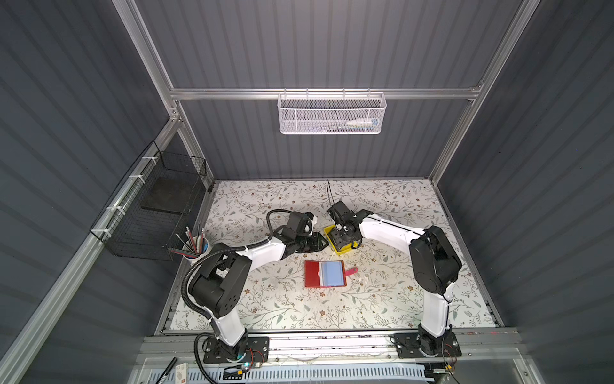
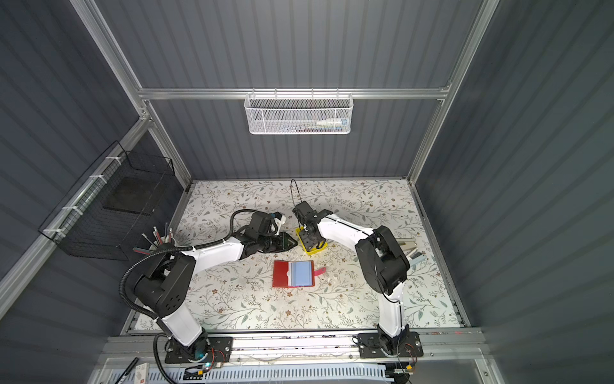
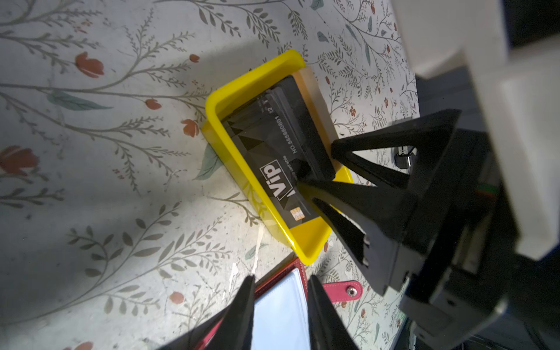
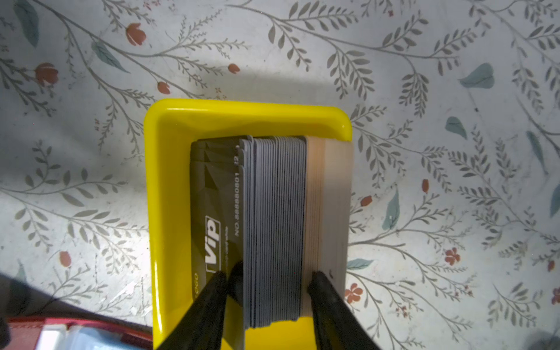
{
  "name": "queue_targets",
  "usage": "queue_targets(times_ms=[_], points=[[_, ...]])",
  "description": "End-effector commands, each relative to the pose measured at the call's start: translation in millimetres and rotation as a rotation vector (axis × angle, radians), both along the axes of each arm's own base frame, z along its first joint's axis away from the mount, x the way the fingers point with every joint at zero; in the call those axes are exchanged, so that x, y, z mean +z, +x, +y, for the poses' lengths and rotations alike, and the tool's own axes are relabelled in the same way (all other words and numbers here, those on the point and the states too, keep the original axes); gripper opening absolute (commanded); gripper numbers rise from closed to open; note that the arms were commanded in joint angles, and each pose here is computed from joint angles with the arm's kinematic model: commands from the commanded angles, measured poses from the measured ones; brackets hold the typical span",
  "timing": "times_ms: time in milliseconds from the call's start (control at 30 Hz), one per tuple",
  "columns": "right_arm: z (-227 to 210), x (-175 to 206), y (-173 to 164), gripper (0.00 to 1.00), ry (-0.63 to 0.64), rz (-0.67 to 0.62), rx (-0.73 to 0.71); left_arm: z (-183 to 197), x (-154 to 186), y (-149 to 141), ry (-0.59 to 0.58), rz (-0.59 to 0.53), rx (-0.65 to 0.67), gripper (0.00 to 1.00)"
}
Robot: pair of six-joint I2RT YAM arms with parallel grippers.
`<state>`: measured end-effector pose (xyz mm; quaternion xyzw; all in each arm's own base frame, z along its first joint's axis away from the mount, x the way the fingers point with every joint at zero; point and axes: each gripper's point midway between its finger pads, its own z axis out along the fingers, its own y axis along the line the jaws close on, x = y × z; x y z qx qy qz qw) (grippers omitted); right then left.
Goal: Insert credit cards into a card holder
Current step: Pick up the credit card from the storage box.
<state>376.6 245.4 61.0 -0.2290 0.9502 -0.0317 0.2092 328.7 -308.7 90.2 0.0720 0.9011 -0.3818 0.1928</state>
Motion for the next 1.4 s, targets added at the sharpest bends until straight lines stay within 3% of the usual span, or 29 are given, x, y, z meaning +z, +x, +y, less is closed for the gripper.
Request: queue_targets(times_ms=[0,1367], points=[[-2,-1,1,0.46,-0.040,-0.002,0.010,0,11,-1,-0.028,-0.012,-0.004,0.31],[-1,16,5,0.05,-0.061,-0.034,0.056,-2,11,0,-0.042,-0.006,-0.007,0.31]])
